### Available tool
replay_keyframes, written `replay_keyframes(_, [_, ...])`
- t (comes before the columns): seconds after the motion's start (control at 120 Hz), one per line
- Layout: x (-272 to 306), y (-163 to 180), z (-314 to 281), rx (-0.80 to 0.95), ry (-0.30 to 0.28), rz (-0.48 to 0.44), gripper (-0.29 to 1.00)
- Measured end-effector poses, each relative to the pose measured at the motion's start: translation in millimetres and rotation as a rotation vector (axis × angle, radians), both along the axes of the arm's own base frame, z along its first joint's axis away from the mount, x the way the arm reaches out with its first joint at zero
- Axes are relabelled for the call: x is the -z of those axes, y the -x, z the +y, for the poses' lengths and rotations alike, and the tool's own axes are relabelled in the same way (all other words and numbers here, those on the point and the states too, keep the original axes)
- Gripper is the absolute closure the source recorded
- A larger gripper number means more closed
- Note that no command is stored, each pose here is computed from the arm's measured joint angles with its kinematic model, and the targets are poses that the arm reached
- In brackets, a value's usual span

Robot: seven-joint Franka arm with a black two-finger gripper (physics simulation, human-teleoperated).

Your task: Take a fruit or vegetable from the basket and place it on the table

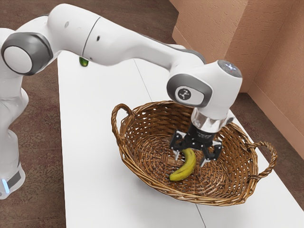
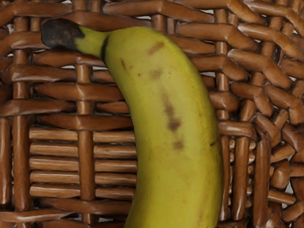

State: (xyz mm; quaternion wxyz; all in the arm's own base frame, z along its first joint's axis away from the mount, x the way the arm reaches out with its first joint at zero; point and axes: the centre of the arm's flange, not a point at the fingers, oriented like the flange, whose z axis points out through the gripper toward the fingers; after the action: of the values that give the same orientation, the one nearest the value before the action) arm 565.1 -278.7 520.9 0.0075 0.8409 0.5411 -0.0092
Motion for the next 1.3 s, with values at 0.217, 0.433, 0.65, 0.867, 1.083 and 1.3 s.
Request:
replay_keyframes(0.217, [14.6, -2.5, 4.5, 0.014, 0.001, 0.007, 0.13])
replay_keyframes(0.433, [21.3, -5.4, 9.9, 0.024, -0.003, 0.011, 0.39])
replay_keyframes(0.65, [12.6, -4.9, 13.9, 0.035, -0.004, -0.005, 0.48])
replay_keyframes(0.867, [-80.4, 28.1, 36.0, 0.056, -0.063, -0.115, 0.49])
replay_keyframes(1.083, [-201.0, 111.8, 154.7, -0.122, -0.133, -0.105, 0.5])
replay_keyframes(1.3, [-202.9, 146.2, 338.7, -0.454, -0.127, 0.112, 0.51])
